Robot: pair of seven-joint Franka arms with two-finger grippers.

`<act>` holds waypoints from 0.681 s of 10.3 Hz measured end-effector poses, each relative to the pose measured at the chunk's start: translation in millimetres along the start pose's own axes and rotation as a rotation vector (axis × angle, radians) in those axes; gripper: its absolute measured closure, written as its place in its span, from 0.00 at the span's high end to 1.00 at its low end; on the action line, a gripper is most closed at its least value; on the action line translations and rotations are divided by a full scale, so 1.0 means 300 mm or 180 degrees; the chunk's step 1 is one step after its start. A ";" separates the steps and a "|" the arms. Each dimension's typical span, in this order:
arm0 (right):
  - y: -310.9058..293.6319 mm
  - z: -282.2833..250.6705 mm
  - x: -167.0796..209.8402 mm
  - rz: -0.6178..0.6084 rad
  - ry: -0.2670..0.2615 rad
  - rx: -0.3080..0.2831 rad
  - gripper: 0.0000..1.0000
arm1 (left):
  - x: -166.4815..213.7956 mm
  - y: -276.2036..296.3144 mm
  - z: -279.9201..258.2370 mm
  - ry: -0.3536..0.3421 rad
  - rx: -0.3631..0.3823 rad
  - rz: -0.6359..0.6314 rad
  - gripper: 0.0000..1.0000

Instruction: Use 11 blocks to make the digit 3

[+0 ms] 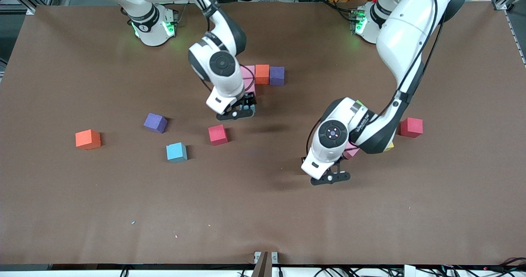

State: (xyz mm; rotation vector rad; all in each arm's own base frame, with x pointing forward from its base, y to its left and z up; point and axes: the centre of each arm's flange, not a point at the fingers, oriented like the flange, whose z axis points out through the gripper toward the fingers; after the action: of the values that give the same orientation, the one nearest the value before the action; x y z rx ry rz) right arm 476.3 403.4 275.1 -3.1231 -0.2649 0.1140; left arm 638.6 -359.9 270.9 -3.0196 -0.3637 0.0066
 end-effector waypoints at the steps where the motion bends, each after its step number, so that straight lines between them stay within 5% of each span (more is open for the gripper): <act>1: 0.053 -0.006 0.033 -0.0122 0.0012 0.0010 1.00 | -0.043 0.020 -0.041 -0.0057 0.0061 -0.0320 0.56; 7: 0.279 -0.020 0.154 -0.0834 0.0063 0.0008 1.00 | -0.234 0.100 -0.070 -0.0369 0.0287 -0.2544 0.53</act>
State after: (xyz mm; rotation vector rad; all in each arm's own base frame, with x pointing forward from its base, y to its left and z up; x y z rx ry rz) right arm 536.2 328.6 276.8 -3.0495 -0.6673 0.0810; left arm 577.9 -407.7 288.1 -2.5732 -1.4859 0.1304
